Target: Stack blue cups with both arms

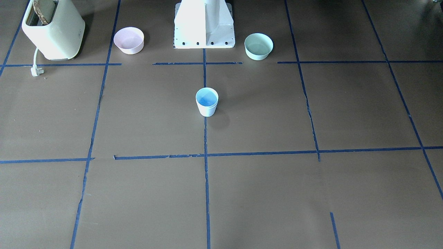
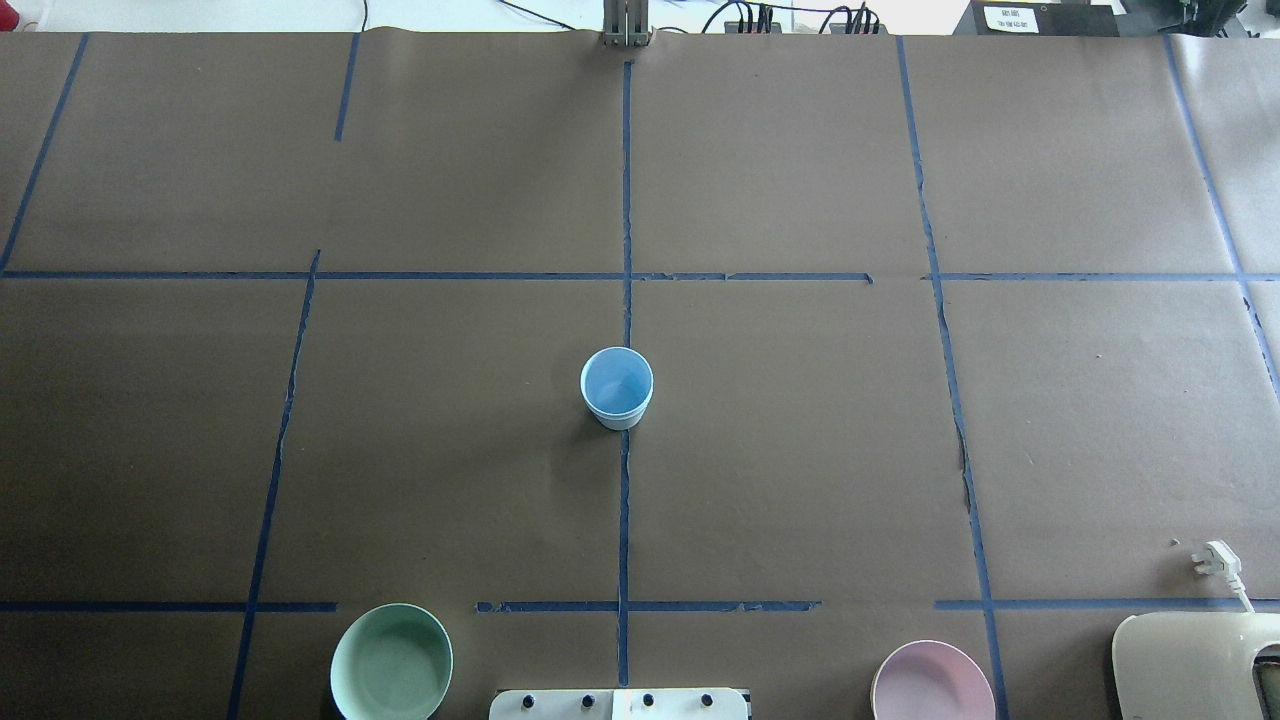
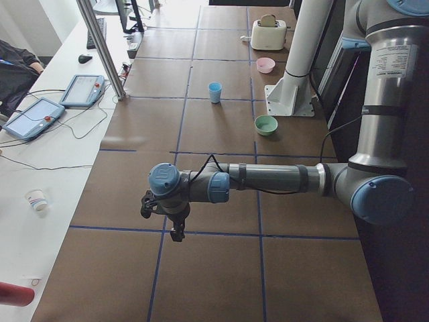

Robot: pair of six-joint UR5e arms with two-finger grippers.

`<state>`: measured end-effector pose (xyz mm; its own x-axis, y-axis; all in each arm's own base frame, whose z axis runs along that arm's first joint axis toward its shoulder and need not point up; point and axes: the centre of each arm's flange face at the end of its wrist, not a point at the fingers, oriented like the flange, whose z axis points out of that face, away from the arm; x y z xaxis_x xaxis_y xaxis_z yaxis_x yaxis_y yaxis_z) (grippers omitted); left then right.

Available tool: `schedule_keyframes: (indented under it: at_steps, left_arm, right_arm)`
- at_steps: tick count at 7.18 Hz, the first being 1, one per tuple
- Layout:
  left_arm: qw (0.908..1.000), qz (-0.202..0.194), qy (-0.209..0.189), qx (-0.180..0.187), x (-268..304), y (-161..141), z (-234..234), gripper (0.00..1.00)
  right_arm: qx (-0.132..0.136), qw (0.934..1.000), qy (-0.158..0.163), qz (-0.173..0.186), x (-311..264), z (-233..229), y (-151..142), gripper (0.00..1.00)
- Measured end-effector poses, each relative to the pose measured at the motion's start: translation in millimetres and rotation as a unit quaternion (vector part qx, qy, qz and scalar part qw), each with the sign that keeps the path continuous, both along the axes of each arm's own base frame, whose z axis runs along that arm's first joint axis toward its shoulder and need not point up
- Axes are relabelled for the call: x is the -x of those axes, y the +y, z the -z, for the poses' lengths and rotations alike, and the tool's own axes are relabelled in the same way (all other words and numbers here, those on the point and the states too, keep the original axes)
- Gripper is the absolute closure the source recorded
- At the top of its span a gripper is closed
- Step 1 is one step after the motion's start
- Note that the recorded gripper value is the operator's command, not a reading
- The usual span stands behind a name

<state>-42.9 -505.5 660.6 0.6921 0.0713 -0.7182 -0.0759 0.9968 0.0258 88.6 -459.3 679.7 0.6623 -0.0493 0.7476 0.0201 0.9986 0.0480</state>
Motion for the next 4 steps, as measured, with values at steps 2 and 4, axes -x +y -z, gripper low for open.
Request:
schedule_keyframes:
  at_steps: [2,4]
  left_arm:
    - [1.0,0.0,0.0,-0.001,0.0,0.0,0.0,0.0]
    - [1.0,0.004,-0.002,-0.002,5.2,0.3,-0.1,0.0]
  right_arm:
    - [0.001,1.0,0.001,0.0,-0.5,-0.5,0.9,0.01]
    - [0.002,1.0,0.002,-0.002,-0.6,-0.5,0.7,0.01]
